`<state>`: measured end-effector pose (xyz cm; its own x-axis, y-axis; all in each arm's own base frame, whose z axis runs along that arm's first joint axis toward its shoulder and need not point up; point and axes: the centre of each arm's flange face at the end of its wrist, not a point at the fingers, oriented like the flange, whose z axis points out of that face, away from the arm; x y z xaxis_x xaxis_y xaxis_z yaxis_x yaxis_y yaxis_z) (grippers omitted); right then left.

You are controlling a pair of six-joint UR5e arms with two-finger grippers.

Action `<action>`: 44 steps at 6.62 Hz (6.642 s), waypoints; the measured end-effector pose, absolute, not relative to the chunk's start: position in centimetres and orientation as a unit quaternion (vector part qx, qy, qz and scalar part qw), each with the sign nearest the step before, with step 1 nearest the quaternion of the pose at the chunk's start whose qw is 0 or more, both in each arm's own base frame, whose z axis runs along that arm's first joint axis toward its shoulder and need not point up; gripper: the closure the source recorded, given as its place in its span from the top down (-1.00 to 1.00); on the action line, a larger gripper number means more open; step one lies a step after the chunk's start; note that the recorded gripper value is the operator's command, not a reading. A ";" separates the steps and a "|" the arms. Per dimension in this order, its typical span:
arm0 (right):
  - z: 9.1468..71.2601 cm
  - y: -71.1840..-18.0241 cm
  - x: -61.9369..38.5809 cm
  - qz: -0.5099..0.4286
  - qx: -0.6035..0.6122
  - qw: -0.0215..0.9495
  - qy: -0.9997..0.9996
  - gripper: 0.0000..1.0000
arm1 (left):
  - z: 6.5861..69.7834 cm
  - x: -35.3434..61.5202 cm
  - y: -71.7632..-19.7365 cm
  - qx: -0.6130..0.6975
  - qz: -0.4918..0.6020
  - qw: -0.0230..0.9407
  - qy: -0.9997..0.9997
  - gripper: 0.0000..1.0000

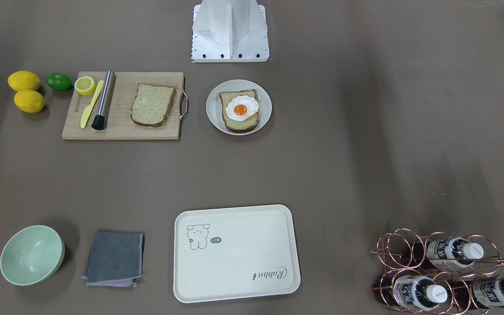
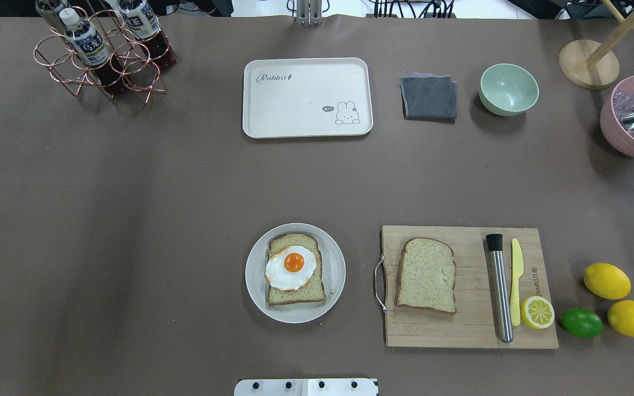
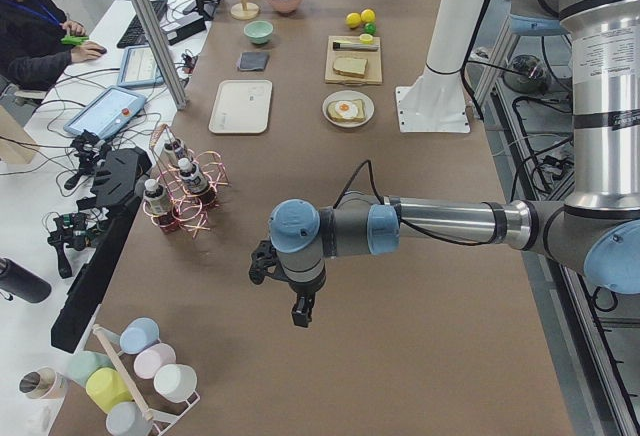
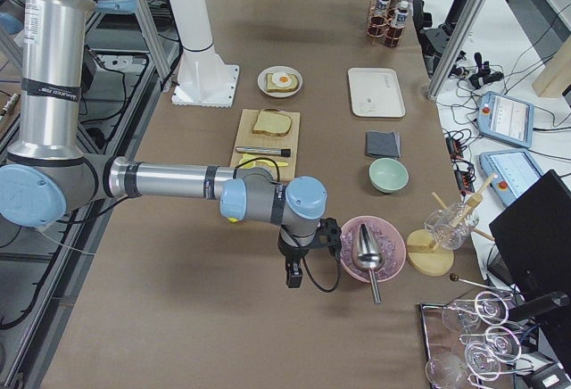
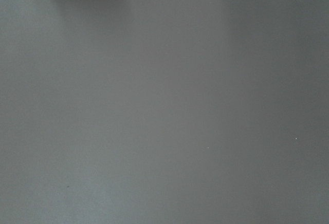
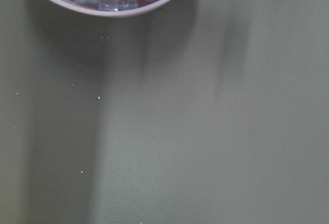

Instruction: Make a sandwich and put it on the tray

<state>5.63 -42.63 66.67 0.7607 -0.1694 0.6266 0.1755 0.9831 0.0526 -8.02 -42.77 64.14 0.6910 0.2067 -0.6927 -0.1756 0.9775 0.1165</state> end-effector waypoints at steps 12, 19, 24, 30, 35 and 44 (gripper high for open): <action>52.8 -46.3 -10.8 0.005 0.118 0.894 -0.432 1.00 | 40.6 16.0 -51.9 0.169 0.068 0.850 0.494 0.96; 43.0 -34.7 -33.7 0.112 0.046 0.856 -0.503 0.88 | 27.8 36.9 -45.2 0.141 -0.010 0.829 0.542 0.96; 42.7 -26.4 -39.8 0.174 0.032 0.852 -0.493 0.35 | 27.8 38.1 -44.7 0.155 -0.017 0.832 0.533 0.96; 41.7 -24.1 -41.5 0.168 0.043 0.847 -0.502 -1.00 | 27.7 39.0 -44.0 0.164 -0.016 0.832 0.530 0.96; 39.1 -24.1 -40.3 0.160 0.040 0.835 -0.525 -1.00 | 26.9 38.2 -43.4 0.168 -0.016 0.827 0.537 0.96; 29.0 -31.5 -43.4 0.096 0.003 0.784 -0.614 -1.00 | 26.7 35.6 -42.9 0.180 -0.013 0.822 0.540 0.96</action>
